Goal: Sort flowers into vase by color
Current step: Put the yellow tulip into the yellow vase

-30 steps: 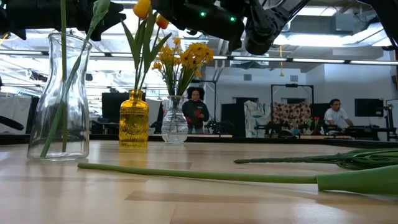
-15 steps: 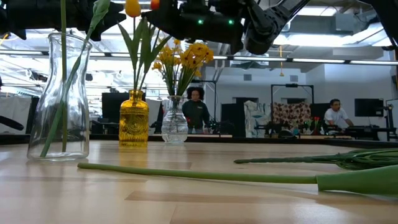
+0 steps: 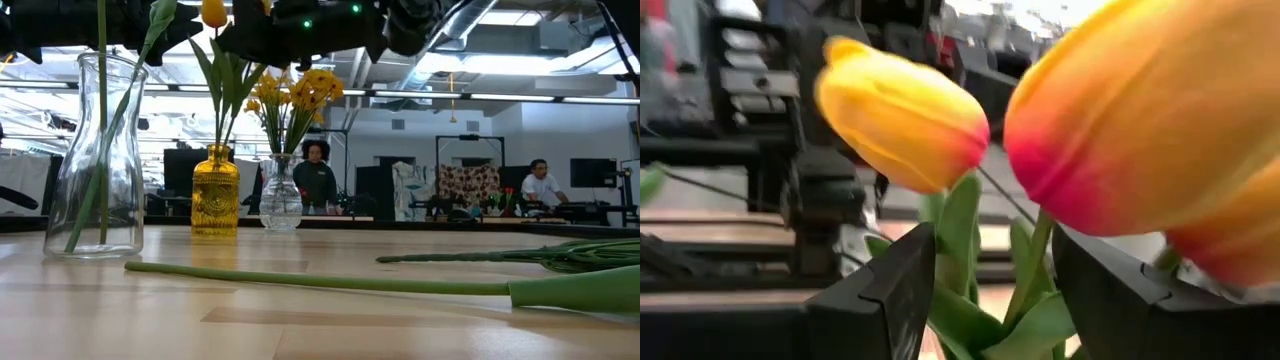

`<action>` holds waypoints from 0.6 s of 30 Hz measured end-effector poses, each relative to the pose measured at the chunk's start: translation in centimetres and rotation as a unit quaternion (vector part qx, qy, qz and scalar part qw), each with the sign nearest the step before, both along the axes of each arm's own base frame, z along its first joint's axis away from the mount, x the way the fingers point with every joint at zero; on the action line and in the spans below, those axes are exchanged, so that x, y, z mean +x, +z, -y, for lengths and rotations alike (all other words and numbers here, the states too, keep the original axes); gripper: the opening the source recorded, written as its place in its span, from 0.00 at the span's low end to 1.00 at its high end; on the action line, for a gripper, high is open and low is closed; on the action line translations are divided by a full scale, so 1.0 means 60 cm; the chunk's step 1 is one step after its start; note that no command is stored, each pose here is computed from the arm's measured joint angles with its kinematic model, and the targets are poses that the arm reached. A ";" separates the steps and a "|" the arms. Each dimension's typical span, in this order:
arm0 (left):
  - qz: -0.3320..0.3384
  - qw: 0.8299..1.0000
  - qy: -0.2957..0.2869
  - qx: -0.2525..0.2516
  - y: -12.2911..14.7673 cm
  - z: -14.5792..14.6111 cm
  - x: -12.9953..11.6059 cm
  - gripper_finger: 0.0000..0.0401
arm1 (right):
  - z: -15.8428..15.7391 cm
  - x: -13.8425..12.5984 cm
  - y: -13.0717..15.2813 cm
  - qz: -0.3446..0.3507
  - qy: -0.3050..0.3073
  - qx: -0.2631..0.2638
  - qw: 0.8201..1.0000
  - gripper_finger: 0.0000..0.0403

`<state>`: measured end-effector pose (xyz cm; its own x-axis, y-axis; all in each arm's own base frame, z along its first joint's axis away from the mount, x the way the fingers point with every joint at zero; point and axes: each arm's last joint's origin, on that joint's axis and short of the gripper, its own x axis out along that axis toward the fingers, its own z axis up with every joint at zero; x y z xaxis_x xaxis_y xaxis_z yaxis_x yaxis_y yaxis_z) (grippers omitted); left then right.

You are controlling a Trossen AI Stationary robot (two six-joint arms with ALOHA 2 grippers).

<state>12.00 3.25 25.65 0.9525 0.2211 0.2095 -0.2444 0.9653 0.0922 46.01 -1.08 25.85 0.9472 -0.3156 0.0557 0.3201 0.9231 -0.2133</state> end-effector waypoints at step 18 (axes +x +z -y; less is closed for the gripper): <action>0.002 1.000 0.000 0.001 0.001 0.000 0.000 0.45 | -0.015 0.014 0.026 -0.178 -0.050 -0.026 0.983 0.57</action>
